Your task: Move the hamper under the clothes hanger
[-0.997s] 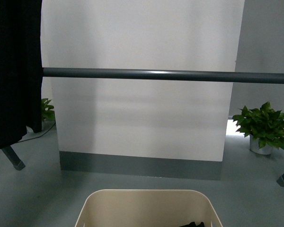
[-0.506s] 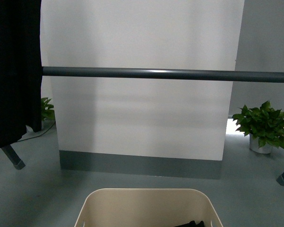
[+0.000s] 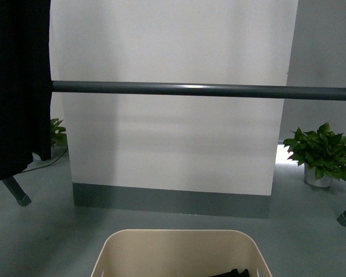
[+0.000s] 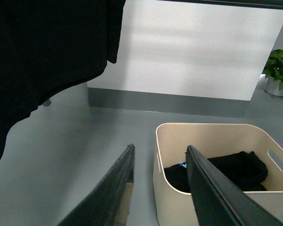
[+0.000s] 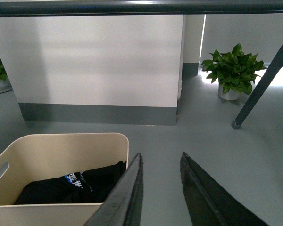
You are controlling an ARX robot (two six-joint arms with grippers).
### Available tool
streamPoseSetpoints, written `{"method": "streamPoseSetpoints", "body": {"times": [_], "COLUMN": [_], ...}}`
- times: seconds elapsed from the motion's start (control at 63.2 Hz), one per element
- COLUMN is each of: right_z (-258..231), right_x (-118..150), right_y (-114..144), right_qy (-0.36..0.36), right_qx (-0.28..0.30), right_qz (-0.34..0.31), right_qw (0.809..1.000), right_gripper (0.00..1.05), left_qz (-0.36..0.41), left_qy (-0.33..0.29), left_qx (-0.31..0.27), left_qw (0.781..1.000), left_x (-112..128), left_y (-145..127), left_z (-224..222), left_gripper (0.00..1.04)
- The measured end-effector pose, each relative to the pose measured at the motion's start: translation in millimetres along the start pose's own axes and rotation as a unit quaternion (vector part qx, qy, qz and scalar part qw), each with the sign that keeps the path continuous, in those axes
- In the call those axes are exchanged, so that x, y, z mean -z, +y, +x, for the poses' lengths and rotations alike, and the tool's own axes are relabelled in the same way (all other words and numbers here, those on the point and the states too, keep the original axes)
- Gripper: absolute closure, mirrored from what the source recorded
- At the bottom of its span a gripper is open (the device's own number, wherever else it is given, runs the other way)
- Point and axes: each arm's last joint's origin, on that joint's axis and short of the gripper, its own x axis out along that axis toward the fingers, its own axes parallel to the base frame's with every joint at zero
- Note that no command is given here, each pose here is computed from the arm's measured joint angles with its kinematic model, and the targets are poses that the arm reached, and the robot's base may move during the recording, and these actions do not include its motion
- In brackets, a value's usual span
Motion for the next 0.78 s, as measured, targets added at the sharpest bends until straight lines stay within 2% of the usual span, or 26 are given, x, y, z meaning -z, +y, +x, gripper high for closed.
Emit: {"method": "streamPoseSetpoints", "body": {"times": [0.079, 0.19, 0.301, 0.348, 0.396, 0.475, 0.775], "right_z": [0.0, 0.0, 0.0, 0.0, 0.0, 0.0, 0.0], "right_x": [0.0, 0.0, 0.0, 0.0, 0.0, 0.0, 0.0], "right_y": [0.0, 0.0, 0.0, 0.0, 0.0, 0.0, 0.0], "right_qy": [0.0, 0.0, 0.0, 0.0, 0.0, 0.0, 0.0], "right_qx": [0.0, 0.0, 0.0, 0.0, 0.0, 0.0, 0.0], "right_qz": [0.0, 0.0, 0.0, 0.0, 0.001, 0.0, 0.0], "right_qw": [1.0, 1.0, 1.0, 1.0, 1.0, 1.0, 1.0], "right_gripper": [0.6, 0.35, 0.2, 0.11, 0.06, 0.08, 0.08], "left_qz": [0.0, 0.0, 0.0, 0.001, 0.0, 0.0, 0.0], "left_qy": [0.0, 0.0, 0.0, 0.0, 0.0, 0.0, 0.0], "left_qx": [0.0, 0.0, 0.0, 0.0, 0.0, 0.0, 0.0], "left_qw": [1.0, 1.0, 1.0, 1.0, 1.0, 1.0, 1.0], "left_x": [0.0, 0.0, 0.0, 0.0, 0.0, 0.0, 0.0], "left_y": [0.0, 0.0, 0.0, 0.0, 0.0, 0.0, 0.0], "left_z": [0.0, 0.0, 0.0, 0.0, 0.0, 0.0, 0.0], "left_gripper": [0.53, 0.28, 0.1, 0.05, 0.06, 0.07, 0.07]}}
